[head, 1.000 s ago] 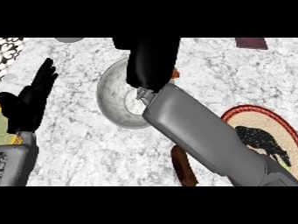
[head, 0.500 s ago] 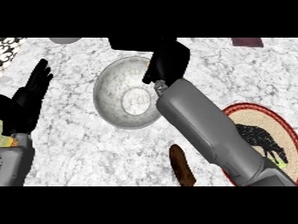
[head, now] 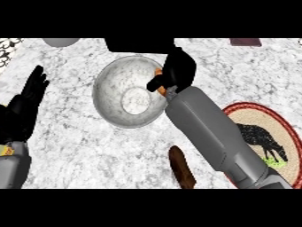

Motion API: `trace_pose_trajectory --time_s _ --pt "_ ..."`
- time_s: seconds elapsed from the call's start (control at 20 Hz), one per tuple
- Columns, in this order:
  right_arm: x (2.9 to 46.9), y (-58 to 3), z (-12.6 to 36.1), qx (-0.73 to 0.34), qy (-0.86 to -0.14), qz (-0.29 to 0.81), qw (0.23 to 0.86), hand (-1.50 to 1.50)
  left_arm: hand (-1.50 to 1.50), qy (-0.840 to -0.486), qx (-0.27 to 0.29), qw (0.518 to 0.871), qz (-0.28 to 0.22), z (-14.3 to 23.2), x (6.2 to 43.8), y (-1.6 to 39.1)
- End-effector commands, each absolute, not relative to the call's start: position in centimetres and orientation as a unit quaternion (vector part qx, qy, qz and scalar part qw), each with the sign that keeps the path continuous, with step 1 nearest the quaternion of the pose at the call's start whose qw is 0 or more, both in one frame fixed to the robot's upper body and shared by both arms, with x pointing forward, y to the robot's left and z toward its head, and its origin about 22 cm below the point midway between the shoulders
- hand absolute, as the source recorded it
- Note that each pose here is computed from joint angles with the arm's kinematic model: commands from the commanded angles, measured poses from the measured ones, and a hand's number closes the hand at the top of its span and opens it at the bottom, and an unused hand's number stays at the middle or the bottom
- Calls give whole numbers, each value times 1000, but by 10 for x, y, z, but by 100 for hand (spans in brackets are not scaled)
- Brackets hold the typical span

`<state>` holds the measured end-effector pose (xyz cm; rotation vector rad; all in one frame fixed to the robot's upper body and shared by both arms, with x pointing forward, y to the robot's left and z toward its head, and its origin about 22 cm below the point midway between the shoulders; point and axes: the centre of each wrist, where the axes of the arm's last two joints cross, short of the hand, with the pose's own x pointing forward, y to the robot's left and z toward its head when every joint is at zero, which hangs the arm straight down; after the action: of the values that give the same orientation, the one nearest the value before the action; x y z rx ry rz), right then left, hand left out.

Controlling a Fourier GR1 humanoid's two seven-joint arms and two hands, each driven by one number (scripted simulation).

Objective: Pick the croissant from the placemat and place it in the bowl

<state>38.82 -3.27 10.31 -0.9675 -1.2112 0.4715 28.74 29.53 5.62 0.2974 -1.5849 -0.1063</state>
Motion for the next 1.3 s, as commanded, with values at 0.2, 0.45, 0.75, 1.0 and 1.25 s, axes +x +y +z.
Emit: trace_pose_trajectory --time_s 0.2,0.45,0.75,1.0,1.25 --pt "380 -50 135 -325 -678 -76 655 -150 0 -700 143 699 -31 47 281 295" --pt "341 -60 119 -270 -689 -117 663 -150 0 -704 158 692 -26 50 271 305" --pt "263 -111 80 -252 -682 -113 677 -150 0 -697 154 700 -27 68 273 323" --pt "206 -153 88 -203 -691 -124 682 -150 0 -696 158 700 -21 41 264 312" --pt "177 -178 87 -197 -726 -125 646 -150 0 -702 155 695 -29 68 275 312"
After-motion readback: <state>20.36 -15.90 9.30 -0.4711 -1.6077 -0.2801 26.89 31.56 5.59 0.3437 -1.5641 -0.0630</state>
